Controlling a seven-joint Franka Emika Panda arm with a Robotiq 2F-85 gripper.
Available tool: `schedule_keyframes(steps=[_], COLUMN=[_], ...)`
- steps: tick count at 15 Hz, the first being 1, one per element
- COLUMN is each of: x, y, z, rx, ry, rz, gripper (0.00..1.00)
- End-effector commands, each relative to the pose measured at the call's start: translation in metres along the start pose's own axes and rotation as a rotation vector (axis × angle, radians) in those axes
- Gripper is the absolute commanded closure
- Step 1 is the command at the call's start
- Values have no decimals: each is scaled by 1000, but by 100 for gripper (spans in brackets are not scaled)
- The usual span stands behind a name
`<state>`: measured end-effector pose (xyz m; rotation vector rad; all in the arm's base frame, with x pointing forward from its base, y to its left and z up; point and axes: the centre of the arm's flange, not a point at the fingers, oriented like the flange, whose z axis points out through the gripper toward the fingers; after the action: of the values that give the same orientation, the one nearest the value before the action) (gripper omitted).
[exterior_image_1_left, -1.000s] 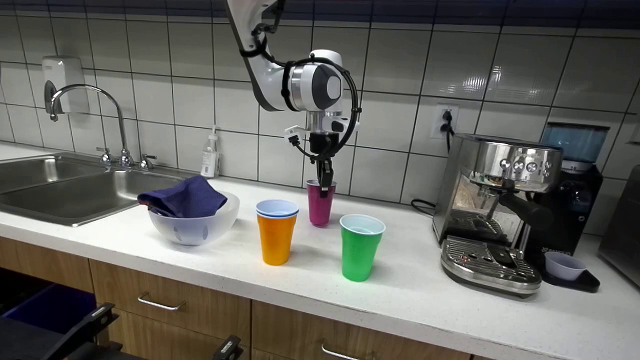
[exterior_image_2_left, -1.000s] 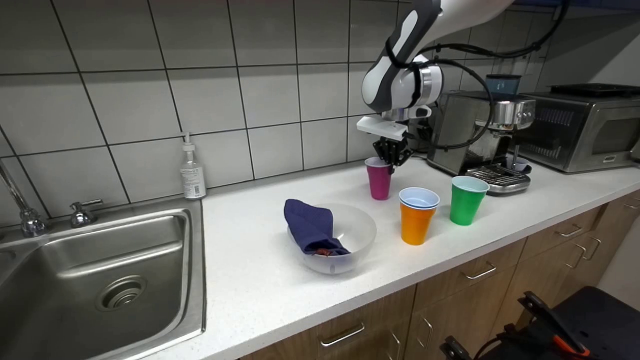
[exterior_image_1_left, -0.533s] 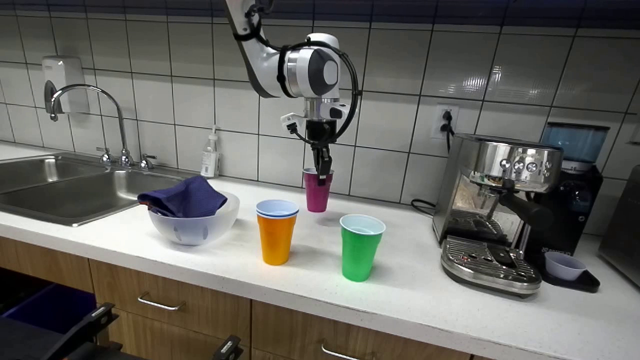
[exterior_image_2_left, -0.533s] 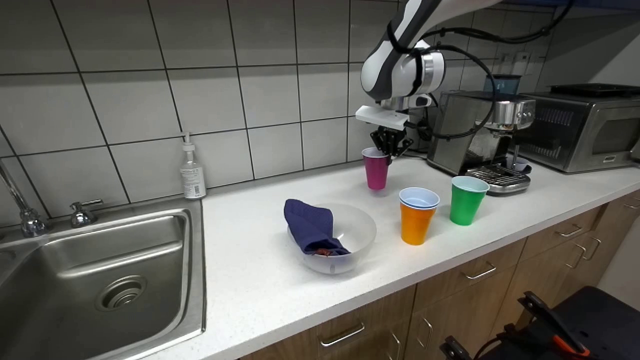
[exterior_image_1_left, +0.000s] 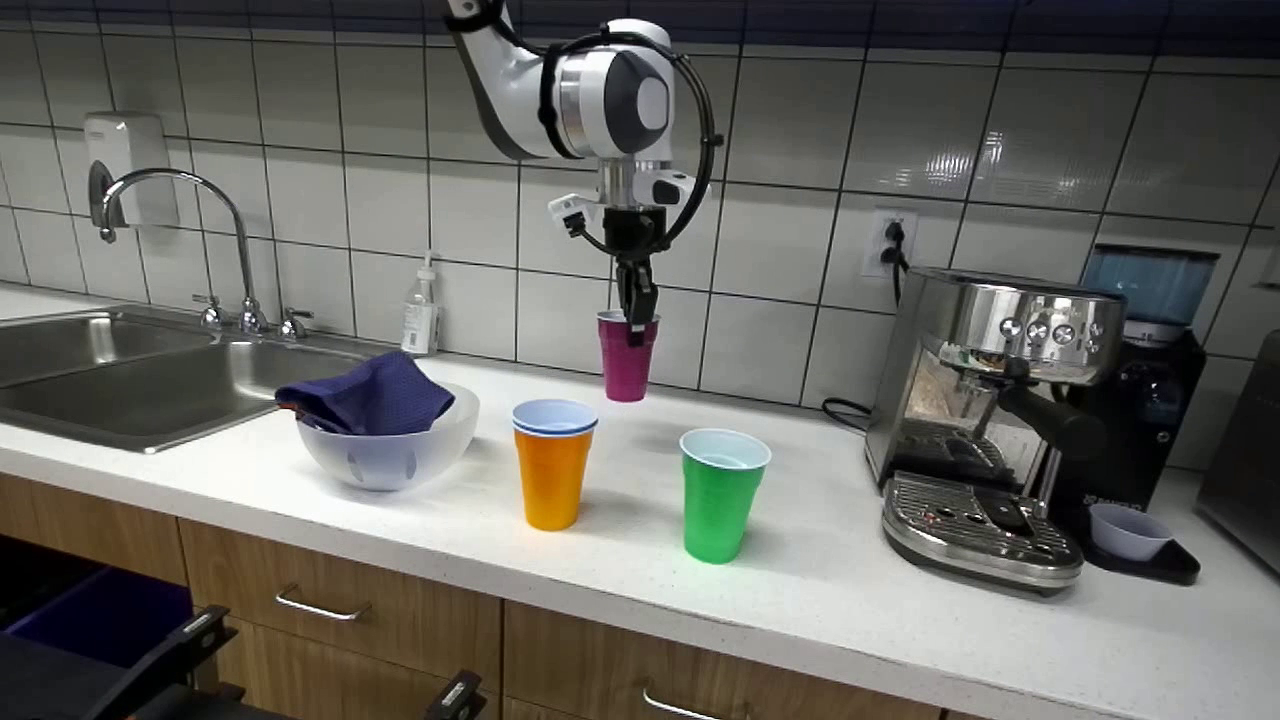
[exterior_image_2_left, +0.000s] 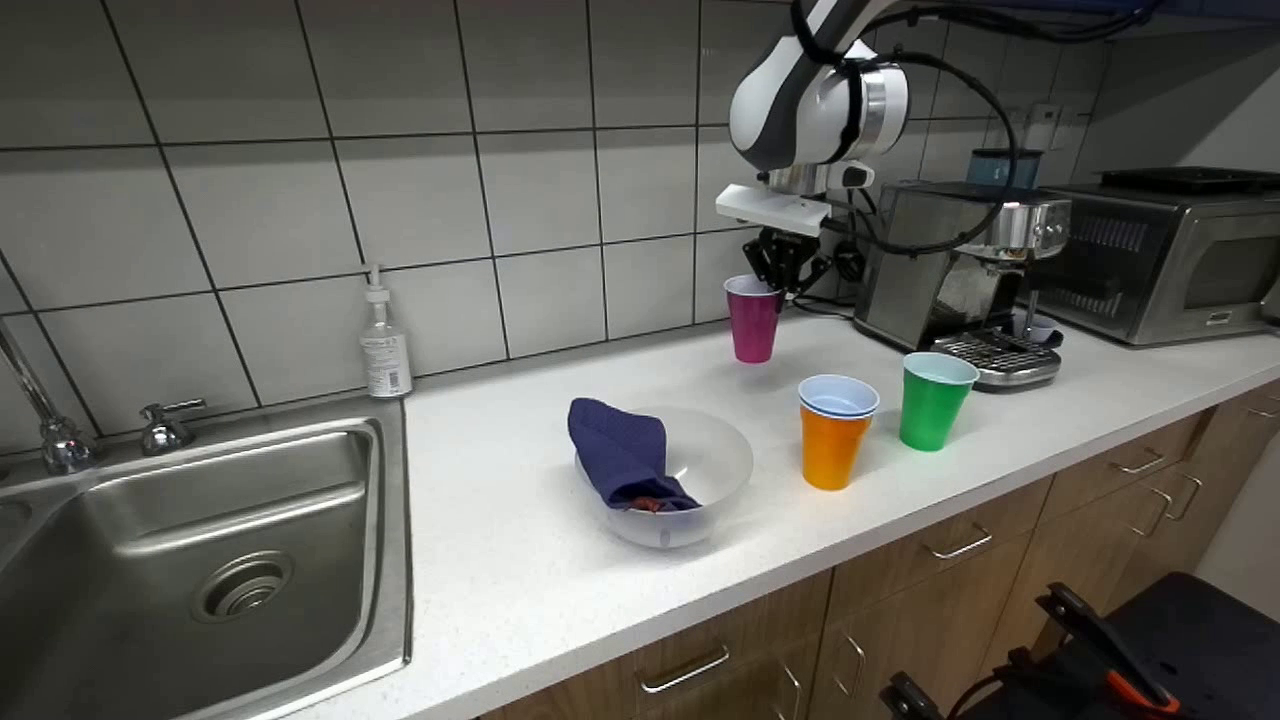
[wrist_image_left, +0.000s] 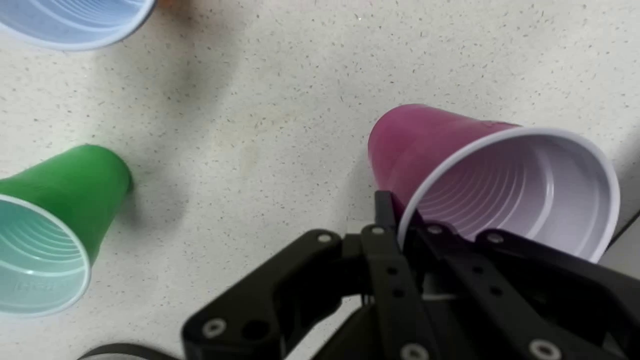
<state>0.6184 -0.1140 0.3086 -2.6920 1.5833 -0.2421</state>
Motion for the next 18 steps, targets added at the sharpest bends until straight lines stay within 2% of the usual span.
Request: schedule_keyframes(steps=[1, 18], x=[-16, -62], y=[13, 40], z=[-24, -81], rx=[27, 61], ry=[-6, 9], rz=[-21, -7], gripper=[99, 99])
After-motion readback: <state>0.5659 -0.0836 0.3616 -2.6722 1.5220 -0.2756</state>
